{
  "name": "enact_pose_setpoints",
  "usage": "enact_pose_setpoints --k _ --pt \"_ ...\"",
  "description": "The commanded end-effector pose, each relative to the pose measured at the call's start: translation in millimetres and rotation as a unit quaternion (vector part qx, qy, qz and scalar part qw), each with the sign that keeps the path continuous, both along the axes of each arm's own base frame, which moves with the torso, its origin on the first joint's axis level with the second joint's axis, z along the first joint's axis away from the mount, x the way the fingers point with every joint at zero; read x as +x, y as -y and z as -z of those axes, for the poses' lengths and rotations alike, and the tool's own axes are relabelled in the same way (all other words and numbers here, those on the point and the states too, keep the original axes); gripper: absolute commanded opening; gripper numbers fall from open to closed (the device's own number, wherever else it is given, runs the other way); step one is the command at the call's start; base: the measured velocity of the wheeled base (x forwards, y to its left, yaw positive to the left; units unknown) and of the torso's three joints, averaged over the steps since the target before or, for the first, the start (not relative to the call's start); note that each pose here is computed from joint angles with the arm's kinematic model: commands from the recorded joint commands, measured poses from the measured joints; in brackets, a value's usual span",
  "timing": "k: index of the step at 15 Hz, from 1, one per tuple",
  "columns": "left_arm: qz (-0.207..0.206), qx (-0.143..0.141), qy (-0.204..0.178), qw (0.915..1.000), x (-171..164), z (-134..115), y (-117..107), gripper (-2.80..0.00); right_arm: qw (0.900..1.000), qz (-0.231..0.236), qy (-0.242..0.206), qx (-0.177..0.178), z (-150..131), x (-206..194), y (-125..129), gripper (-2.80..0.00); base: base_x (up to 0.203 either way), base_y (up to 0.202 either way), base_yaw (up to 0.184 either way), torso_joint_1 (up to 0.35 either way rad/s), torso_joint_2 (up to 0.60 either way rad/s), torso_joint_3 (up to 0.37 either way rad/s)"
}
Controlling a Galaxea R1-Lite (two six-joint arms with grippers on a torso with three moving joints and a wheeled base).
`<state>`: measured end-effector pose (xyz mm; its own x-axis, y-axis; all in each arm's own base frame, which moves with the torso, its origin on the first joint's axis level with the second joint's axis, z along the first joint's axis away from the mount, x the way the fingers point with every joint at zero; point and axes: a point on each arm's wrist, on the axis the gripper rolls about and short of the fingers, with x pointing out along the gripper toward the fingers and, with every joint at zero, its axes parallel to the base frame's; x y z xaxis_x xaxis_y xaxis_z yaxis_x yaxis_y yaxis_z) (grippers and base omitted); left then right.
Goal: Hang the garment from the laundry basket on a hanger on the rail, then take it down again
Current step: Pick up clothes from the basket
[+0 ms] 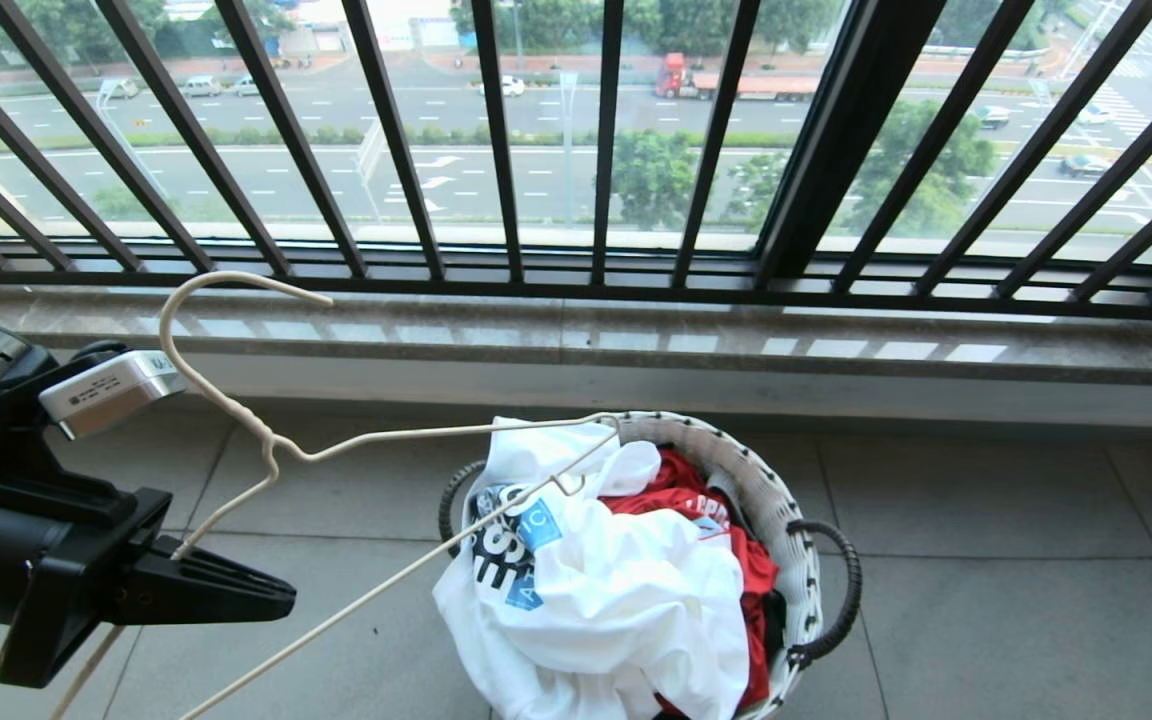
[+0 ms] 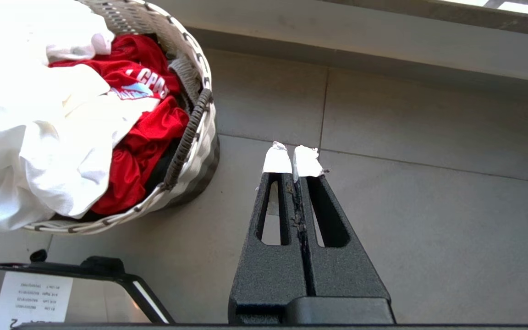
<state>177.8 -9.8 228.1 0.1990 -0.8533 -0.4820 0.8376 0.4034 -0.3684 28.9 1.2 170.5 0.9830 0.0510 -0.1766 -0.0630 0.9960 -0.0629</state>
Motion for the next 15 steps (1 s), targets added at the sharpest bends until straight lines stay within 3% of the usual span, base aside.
enact_pose_setpoints --k 1,4,6,8,11,14,15 --pt "-0.011 -0.007 0.001 0.9999 -5 -11 1 -2.8 0.994 -0.022 -0.107 -0.006 -14 66 -3 -2.8 0.0 0.0 0.0 0.0 0.0 0.0" --pt "-0.028 -0.015 -0.008 0.9995 -4 -21 1 -2.8 0.984 -0.091 -0.154 0.013 -35 139 -32 -2.8 0.0 0.0 0.0 0.0 0.0 0.0" --pt "-0.033 -0.017 -0.001 0.9993 -9 -27 1 -2.8 0.969 -0.148 -0.197 0.027 -29 184 -74 -2.8 0.0 0.0 0.0 0.0 0.0 0.0" --pt "-0.038 -0.018 0.012 0.999 -17 -35 2 -2.8 0.956 -0.198 -0.213 0.03 -22 218 -123 -2.8 0.0 0.0 0.0 0.0 0.0 0.0" --pt "-0.061 -0.02 0.013 0.9979 -18 -45 -1 -2.8 0.945 -0.255 -0.202 0.033 -31 242 -182 -2.8 0.0 0.0 0.0 0.0 0.0 0.0" --pt "-0.083 -0.02 0.022 0.9961 -17 -50 -7 -2.8 0.926 -0.297 -0.232 0.015 -12 242 -225 -2.8 0.0 0.0 0.0 0.0 0.0 0.0" --pt "-0.095 -0.017 0.03 0.9949 -16 -51 -10 -2.8 0.921 -0.312 -0.232 0.012 -11 237 -236 0.0 0.0 0.0 0.0 0.0 0.0 0.0"
